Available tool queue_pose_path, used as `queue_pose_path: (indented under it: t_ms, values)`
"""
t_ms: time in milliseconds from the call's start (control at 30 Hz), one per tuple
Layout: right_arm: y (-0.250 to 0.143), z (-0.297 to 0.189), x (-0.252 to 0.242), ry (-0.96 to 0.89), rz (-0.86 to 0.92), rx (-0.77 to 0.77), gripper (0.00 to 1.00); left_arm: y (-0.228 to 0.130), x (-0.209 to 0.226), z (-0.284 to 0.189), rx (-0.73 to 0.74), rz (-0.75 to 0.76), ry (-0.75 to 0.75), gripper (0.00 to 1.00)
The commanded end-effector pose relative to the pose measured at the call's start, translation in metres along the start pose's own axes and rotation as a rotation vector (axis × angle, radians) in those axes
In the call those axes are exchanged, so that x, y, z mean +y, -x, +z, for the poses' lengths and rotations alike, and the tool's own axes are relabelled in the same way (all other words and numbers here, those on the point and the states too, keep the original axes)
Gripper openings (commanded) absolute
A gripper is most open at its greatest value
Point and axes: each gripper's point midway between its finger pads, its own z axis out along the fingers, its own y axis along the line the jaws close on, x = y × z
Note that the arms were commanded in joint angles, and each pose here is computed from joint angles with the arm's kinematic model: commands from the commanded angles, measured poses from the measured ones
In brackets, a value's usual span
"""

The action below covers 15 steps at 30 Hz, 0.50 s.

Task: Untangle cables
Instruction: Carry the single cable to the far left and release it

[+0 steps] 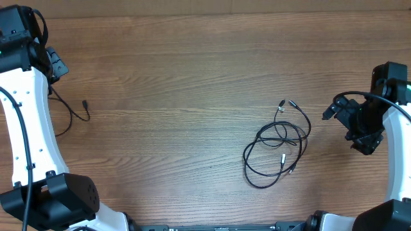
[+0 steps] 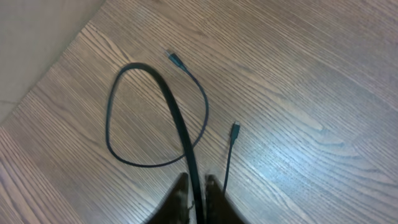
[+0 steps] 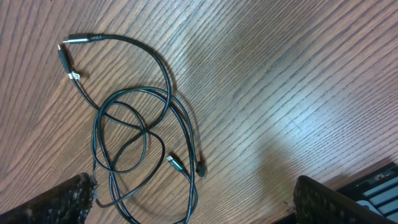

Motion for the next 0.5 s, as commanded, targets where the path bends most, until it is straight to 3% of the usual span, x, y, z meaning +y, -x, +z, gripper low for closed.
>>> queue_pose_path:
  t_ms: [0, 33, 67, 300, 467]
  values:
    - [0.001, -0.007, 0.000, 0.013, -0.007, -0.026, 1.00, 0.000, 0.003, 0.002, -0.003, -0.011, 0.018, 0.55]
    - [0.001, -0.007, 0.000, 0.013, -0.006, -0.026, 1.00, 0.000, 0.003, 0.002, -0.002, -0.011, 0.017, 0.89]
    - [0.001, -0.007, 0.000, 0.014, -0.006, -0.026, 1.00, 0.000, 0.003, 0.002, -0.001, -0.011, 0.016, 1.00]
    - [0.001, -0.007, 0.000, 0.014, -0.006, -0.026, 1.00, -0.002, 0.001, 0.001, 0.004, -0.009, 0.009, 1.00]
    - [0.001, -0.007, 0.000, 0.014, -0.006, -0.026, 1.00, -0.008, -0.020, 0.000, 0.043, -0.009, -0.114, 1.00]
